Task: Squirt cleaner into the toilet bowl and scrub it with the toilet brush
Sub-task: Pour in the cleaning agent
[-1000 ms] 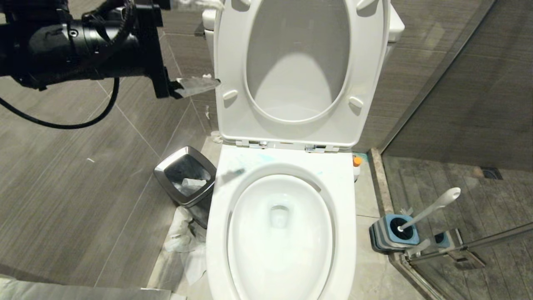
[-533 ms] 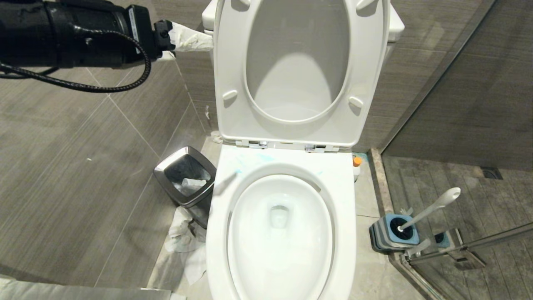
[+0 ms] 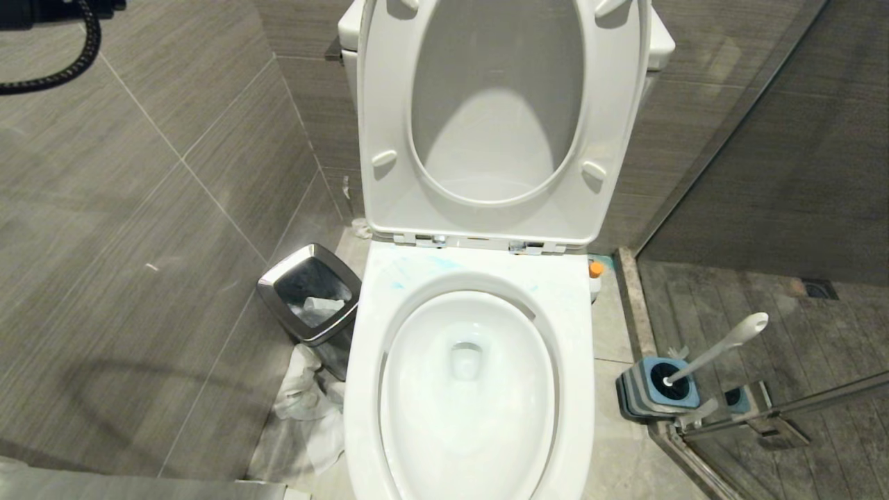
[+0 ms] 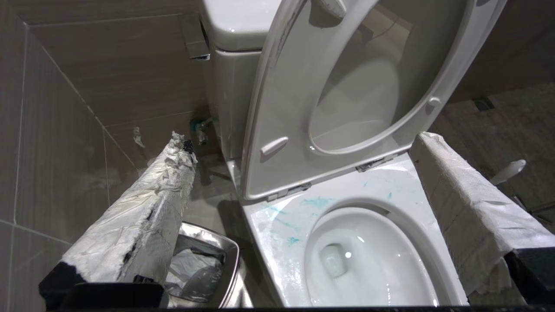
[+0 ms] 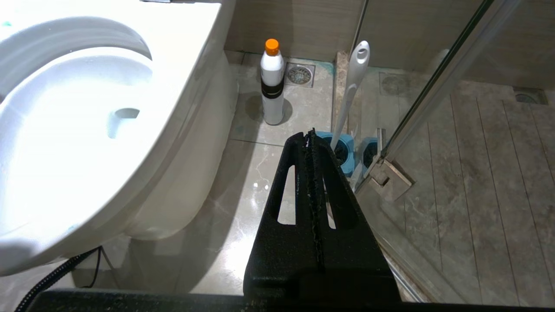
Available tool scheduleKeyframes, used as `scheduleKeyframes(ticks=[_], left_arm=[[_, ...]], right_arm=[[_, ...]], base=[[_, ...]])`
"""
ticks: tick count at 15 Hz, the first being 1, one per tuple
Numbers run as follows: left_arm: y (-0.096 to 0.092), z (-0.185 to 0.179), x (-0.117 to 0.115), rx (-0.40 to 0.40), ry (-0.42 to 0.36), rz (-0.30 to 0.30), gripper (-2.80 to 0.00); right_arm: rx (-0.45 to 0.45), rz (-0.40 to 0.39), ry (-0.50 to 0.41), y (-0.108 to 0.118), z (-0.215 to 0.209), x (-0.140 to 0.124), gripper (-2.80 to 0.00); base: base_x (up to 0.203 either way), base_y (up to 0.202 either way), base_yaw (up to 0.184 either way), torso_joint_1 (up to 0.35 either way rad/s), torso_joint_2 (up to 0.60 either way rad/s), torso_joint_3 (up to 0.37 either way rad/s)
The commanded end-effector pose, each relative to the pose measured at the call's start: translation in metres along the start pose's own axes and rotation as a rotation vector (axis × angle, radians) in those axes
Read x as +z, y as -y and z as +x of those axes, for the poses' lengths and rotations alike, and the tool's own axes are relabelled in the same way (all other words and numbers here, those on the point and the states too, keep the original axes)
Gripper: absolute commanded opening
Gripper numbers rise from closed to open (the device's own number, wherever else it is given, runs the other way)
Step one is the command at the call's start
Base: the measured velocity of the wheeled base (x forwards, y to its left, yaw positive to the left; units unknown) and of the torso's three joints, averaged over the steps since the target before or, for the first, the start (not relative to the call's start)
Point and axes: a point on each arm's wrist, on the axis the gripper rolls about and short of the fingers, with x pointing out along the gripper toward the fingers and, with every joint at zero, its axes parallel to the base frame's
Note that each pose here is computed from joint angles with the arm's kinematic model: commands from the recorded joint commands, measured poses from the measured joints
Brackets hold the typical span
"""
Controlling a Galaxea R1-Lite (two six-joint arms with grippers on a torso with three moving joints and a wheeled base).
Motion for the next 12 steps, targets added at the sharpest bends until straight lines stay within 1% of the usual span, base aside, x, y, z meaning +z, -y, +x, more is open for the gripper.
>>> scheduleKeyframes(ticks=[1,5,8,10,12], left_arm=[[0.002,-0.013,0.008,0.003,0.036,0.007,-2.8],[0.003,-0.027,0.014,0.02,0.069,0.013,-2.8],[0.007,-0.05,0.024,0.027,0.122,0.022,-2.8],[0.009,-0.07,0.031,0.079,0.163,0.025,-2.8],[0.011,-0.088,0.036,0.113,0.198,0.027,-2.8]], right_arm=[[-0.001,0.0,-0.025,0.0,0.002,-0.007,-2.8],[-0.001,0.0,-0.025,0.0,0.002,-0.007,-2.8],[-0.001,0.0,-0.025,0.0,0.002,-0.007,-2.8],[-0.001,0.0,-0.025,0.0,0.002,-0.007,-2.8],[-0.001,0.0,-0.024,0.0,0.002,-0.007,-2.8]], base=[[0.0,0.0,0.0,0.0,0.0,0.0],[0.0,0.0,0.0,0.0,0.0,0.0],[0.0,0.0,0.0,0.0,0.0,0.0],[0.0,0.0,0.0,0.0,0.0,0.0],[0.0,0.0,0.0,0.0,0.0,0.0]])
